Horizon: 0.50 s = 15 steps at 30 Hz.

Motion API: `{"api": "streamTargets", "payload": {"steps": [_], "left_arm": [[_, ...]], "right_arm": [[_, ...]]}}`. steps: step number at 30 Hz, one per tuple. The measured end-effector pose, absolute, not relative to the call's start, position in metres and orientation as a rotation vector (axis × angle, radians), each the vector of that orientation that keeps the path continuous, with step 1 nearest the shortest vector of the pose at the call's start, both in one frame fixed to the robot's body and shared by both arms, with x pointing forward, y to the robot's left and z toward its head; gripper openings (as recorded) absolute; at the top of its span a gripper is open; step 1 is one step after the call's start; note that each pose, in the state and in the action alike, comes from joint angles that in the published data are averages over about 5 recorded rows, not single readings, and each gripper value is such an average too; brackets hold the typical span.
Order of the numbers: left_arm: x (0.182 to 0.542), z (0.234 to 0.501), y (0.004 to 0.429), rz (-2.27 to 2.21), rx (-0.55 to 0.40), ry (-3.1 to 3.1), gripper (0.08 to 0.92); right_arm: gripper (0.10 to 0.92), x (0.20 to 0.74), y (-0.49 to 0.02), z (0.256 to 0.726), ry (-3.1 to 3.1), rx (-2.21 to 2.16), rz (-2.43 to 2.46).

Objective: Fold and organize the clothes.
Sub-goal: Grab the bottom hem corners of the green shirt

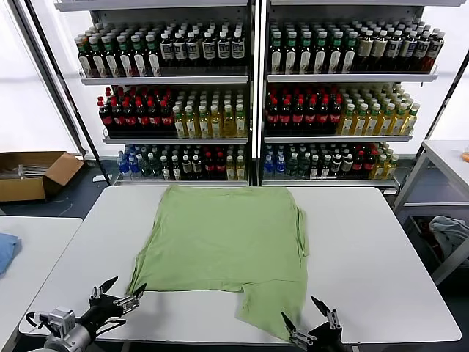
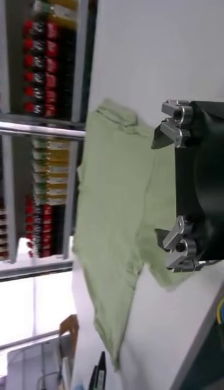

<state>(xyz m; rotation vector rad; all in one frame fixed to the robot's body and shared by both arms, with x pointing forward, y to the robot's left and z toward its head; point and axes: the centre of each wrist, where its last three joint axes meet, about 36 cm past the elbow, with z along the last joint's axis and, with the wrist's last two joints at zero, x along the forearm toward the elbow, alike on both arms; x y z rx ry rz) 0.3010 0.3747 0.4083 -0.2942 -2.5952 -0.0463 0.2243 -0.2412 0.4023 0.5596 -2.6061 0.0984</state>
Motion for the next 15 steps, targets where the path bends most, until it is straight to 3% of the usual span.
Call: {"api": "streamTargets", "payload": {"steps": [6, 15], "left_arm": [[0.309, 0.406, 0.374, -0.041, -0.278, -2.555, 0.823], [0.317, 0.402, 0.370, -0.022, -0.268, -2.521, 0.820]], "right_arm": [[0.767, 0.225, -0.230, 0.397, -2.552, 0.565, 0.101], [0.508, 0.224, -0.219, 0.390, -2.518, 0.566, 0.083]]}}
